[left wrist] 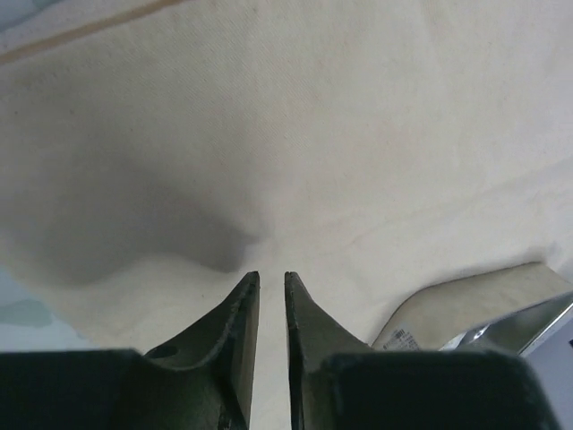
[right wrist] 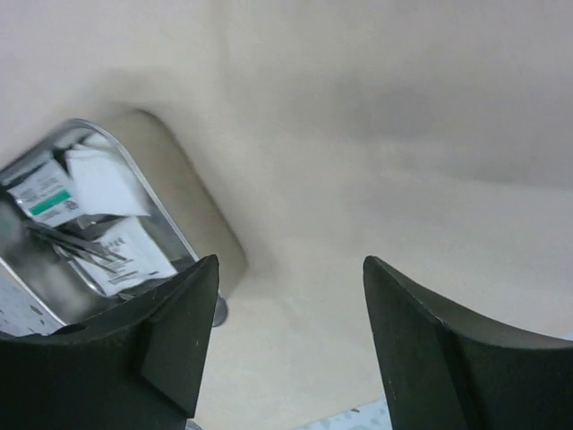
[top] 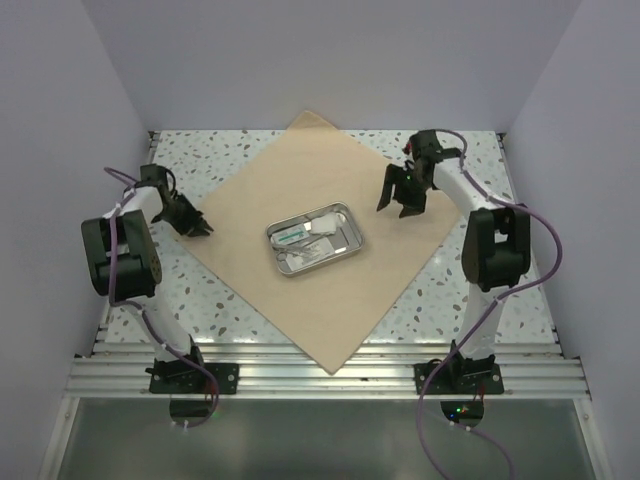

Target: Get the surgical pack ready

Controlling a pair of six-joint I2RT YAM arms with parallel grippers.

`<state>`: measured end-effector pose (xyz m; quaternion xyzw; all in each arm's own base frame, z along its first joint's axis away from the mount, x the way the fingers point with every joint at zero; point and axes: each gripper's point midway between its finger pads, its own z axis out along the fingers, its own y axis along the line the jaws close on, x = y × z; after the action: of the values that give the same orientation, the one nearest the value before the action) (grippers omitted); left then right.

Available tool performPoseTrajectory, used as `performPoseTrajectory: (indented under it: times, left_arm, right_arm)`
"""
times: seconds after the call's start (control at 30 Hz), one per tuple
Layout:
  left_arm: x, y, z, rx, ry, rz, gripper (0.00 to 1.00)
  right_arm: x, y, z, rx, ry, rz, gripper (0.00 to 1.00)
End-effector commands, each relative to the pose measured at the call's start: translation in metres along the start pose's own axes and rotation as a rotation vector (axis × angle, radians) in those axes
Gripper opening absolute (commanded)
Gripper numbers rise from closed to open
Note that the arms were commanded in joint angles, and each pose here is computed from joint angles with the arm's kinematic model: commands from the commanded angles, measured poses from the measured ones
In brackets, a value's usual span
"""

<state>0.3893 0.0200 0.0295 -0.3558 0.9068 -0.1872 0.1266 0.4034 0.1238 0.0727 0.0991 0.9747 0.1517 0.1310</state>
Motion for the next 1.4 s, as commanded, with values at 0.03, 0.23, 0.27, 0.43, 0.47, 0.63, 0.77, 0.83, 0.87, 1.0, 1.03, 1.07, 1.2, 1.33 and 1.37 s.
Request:
performPoseTrajectory:
  times: [0.03,0.23,0.27,0.43,0.47,0.63,0.77,0.83,0.87,1.0,1.03,1.07,1.2,1.33,1.37]
  left_arm:
    - [-0.022,-0.035,-0.049,0.09,-0.182,0.134,0.24]
    - [-0.038,-0.043,-0.086,0.059,-0.295,0.158,0.26]
    - [-0.038,-0.044,-0.09,0.059,-0.3,0.162,0.26]
    - [-0.035,-0.051,-0.098,0.087,-0.301,0.161,0.26]
    - [-0.032,-0.051,-0.097,0.1,-0.295,0.153,0.26]
    - [-0.028,-0.051,-0.094,0.116,-0.285,0.145,0.26]
    - [-0.034,-0.058,-0.098,0.126,-0.298,0.155,0.26]
    - [-0.035,-0.059,-0.097,0.127,-0.293,0.153,0.25]
    - [-0.036,-0.059,-0.097,0.129,-0.29,0.152,0.25]
    - [-0.035,-0.059,-0.095,0.133,-0.283,0.15,0.25]
    - [-0.035,-0.059,-0.094,0.132,-0.281,0.152,0.25]
    - [-0.035,-0.059,-0.094,0.131,-0.28,0.152,0.25]
    - [-0.036,-0.058,-0.094,0.13,-0.28,0.153,0.25]
    - [-0.036,-0.059,-0.091,0.135,-0.274,0.154,0.25]
    - [-0.035,-0.06,-0.091,0.137,-0.271,0.152,0.25]
  right_arm:
    - [-0.005,0.063,-0.009,-0.119,0.022,-0.21,0.7]
    - [0.006,0.098,0.017,-0.13,0.057,-0.28,0.71]
    - [0.009,0.1,0.02,-0.116,0.064,-0.287,0.7]
    - [0.01,0.095,0.036,-0.045,0.089,-0.297,0.65]
    - [0.01,0.095,0.037,-0.041,0.093,-0.296,0.62]
    - [0.018,0.095,0.047,-0.02,0.127,-0.255,0.43]
    - [0.018,0.093,0.046,0.011,0.121,-0.197,0.28]
    - [0.016,0.091,0.044,0.031,0.11,-0.18,0.25]
    - [0.015,0.089,0.043,0.046,0.1,-0.18,0.25]
    - [0.017,0.085,0.042,0.07,0.106,-0.167,0.15]
    - [0.018,0.083,0.042,0.081,0.108,-0.162,0.12]
    - [0.018,0.082,0.042,0.083,0.11,-0.157,0.11]
    - [0.02,0.077,0.041,0.099,0.107,-0.153,0.08]
    - [0.014,0.073,0.038,0.121,0.094,-0.195,0.09]
    - [0.015,0.071,0.038,0.132,0.099,-0.207,0.08]
